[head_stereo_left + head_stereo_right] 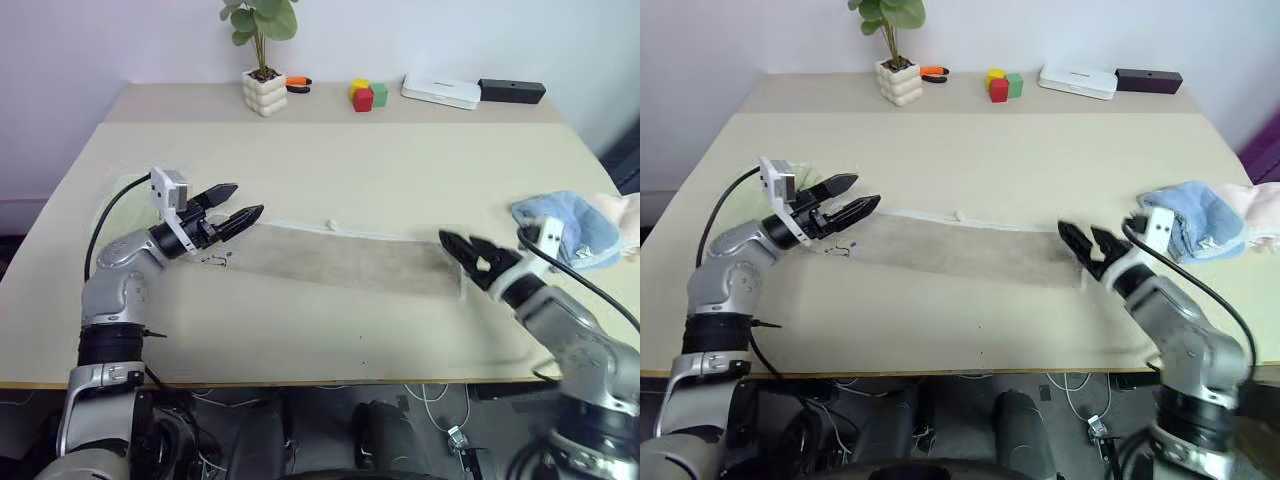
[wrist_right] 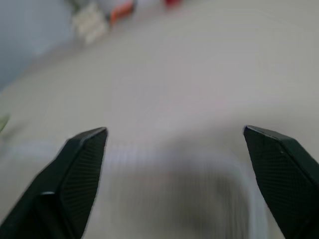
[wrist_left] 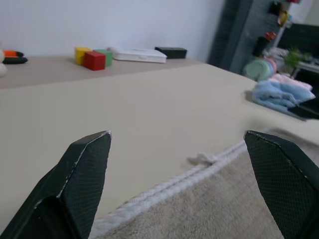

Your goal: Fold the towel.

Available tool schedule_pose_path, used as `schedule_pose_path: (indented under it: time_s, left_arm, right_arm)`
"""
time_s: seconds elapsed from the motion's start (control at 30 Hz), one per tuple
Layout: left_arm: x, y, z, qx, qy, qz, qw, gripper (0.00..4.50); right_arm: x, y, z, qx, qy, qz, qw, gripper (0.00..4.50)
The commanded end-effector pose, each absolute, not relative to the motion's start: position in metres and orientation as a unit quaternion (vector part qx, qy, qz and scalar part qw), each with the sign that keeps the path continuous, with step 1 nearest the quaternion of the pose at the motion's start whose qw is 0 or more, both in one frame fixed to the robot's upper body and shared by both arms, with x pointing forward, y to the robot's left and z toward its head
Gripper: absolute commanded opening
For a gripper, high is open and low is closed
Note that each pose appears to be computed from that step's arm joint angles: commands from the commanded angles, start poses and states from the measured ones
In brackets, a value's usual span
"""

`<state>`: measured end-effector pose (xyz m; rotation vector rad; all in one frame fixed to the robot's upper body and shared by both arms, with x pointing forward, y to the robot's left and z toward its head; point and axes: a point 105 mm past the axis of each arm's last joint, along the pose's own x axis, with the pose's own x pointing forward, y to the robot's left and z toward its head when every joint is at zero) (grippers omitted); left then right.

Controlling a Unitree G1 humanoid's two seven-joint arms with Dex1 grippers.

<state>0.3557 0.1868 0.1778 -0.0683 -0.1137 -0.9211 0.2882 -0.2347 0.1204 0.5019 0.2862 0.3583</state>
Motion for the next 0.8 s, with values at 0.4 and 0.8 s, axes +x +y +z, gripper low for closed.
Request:
schedule_pose_path:
  time_s: [0.4, 0.8]
  left_arm:
    - [0.347, 0.171, 0.195, 0.004, -0.091, -0.523, 0.848, 4.50]
    - [0.348, 0.172, 0.196, 0.005, -0.097, -0.512, 0.853, 4.50]
  right_arm:
    - [0.219, -0.227, 0.109, 0.320, 0.266, 0.277, 0.866, 4.45]
    - [0.244, -0.224, 0.091, 0.390, 0.268, 0.203, 0.857, 4.45]
